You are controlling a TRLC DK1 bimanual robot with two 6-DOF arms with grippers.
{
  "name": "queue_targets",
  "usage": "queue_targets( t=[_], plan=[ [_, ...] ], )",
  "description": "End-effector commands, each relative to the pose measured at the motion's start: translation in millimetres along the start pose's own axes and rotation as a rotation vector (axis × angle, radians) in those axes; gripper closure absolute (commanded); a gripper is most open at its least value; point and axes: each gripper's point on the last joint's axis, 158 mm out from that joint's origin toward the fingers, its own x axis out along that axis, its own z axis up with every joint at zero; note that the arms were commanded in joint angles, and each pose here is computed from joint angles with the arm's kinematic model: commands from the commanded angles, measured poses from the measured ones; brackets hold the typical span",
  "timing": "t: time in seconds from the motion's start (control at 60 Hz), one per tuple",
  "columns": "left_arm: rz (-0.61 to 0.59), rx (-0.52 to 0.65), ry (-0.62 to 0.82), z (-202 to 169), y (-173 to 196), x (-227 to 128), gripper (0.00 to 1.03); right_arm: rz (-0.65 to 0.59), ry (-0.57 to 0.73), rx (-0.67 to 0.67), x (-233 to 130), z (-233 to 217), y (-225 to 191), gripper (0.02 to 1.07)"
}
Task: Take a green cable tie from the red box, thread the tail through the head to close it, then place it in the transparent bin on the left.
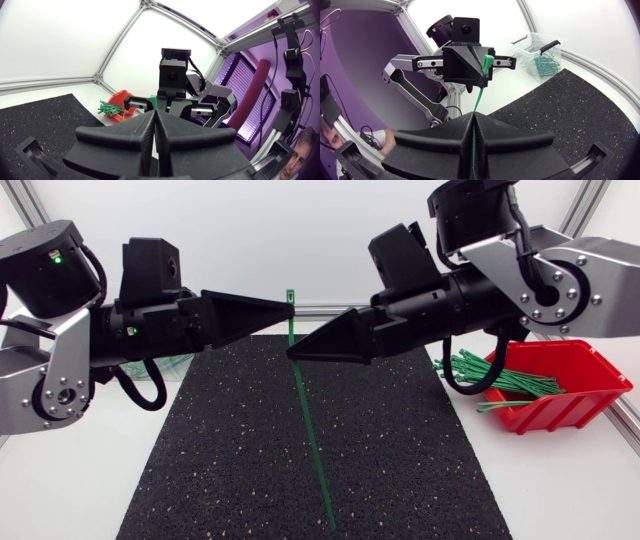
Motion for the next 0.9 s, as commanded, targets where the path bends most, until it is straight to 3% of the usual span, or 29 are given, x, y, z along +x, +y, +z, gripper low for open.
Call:
queue_targets(
  t=[0.0,0.15,0.267,0.417,0.617,0.733,0.883],
  plan=[
    [-0.007,-0.015,0.0,-1,0,1,1.0,0.006,0.003,0.005,2,-5,6,1.01],
    [0.008,-0.006,-0.013,4,5,-3,1.0,-0.056,-0.016,0.001,-7,0,-6,0.98],
    [0.03,-0.005,-0.027,10,13,-8,1.0,-0.101,-0.024,0.008,-17,3,-18,0.69],
    [0.066,-0.013,-0.037,14,27,-20,1.0,-0.165,0.021,-0.001,-22,-5,-28,0.44],
    [0.102,0.023,0.006,9,33,-27,1.0,-0.24,0.118,-0.077,-11,-25,-36,0.37],
    [0.125,0.041,0.061,3,42,-30,1.0,-0.355,0.177,-0.149,-13,-31,-52,0.32],
    [0.14,0.026,0.072,8,54,-38,1.0,-0.441,0.289,-0.179,-19,-44,-72,0.21]
  ],
)
